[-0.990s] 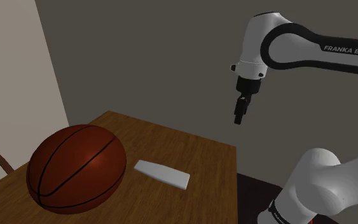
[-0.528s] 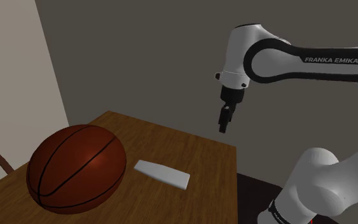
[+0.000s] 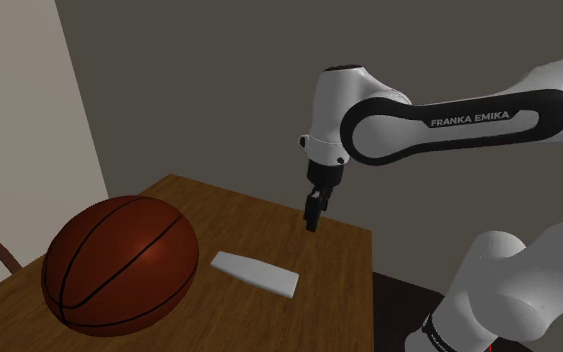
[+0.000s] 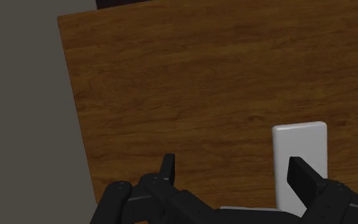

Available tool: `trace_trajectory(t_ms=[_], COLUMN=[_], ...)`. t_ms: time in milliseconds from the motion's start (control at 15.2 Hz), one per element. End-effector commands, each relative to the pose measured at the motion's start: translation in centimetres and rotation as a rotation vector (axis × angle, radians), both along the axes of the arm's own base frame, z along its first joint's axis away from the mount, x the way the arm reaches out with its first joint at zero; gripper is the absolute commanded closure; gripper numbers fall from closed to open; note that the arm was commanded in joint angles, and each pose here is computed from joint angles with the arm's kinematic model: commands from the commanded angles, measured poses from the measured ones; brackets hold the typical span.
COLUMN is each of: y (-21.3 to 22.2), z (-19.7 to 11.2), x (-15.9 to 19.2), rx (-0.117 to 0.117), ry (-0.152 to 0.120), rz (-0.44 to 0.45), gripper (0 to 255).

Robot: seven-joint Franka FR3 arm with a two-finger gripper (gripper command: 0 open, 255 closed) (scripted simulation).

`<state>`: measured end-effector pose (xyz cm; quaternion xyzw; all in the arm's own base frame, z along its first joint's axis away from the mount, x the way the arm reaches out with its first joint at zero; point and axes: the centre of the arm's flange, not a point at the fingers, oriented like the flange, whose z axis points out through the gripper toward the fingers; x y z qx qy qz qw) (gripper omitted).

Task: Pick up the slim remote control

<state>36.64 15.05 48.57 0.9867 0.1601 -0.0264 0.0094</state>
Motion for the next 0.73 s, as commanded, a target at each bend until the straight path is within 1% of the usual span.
trace_trajectory(t_ms=[0, 660], y=[2.1, 12.7], z=[-1.3, -7.5], x=[0.8, 4.7], rx=[0.004, 0.018], ry=[-0.007, -0.038], rz=[0.019, 0.116], gripper=[0, 0])
